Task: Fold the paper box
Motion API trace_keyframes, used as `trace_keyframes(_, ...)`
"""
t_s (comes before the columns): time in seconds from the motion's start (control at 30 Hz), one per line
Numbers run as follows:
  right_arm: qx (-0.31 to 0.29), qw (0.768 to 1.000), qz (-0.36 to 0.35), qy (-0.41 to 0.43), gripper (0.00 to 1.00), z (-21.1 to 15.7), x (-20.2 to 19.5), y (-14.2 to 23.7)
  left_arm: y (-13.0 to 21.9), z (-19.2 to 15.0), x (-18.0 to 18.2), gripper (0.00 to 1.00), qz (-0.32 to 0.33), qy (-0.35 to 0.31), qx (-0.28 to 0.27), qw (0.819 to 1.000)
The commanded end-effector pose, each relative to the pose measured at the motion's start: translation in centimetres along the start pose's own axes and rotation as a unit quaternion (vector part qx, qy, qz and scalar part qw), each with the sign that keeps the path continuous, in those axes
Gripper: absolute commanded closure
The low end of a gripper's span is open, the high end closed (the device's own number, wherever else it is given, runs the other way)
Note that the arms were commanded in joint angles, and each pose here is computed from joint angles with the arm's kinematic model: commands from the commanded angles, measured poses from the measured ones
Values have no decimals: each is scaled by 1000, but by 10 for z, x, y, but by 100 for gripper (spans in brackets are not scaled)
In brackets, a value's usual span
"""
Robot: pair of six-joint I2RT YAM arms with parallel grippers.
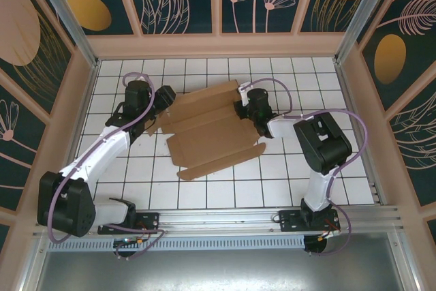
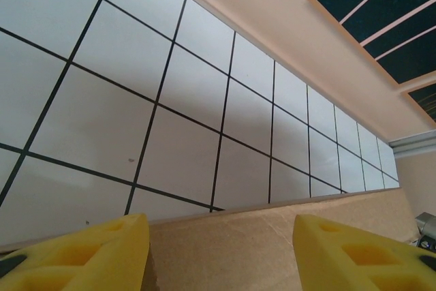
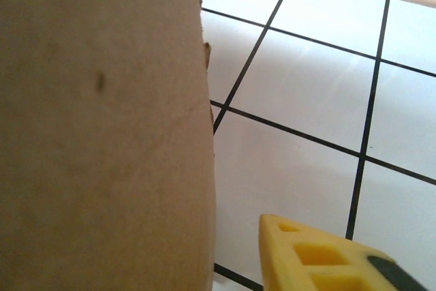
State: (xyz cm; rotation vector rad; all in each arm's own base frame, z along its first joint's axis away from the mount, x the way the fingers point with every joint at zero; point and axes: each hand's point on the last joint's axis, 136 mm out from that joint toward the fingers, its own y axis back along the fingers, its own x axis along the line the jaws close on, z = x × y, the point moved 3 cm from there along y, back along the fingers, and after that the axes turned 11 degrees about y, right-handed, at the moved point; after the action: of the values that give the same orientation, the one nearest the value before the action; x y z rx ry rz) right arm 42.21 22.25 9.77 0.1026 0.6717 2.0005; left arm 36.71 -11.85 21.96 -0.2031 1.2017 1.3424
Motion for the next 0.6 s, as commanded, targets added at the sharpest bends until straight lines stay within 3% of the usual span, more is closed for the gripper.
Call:
trace_keyframes(0.0, -22, 1000, -6, 16, 64, 10, -2, -3, -1, 2, -5, 43, -10, -8, 10, 1000)
trace_keyframes(0.33, -101, 994, 12, 34, 61, 22, -1, 8, 1, 8, -8, 44, -16, -9, 11, 1000)
trace_keyframes(0.57, -100, 994, 15, 38, 61, 22, 0, -2, 2, 9, -9, 45, -20, -10, 12, 1000)
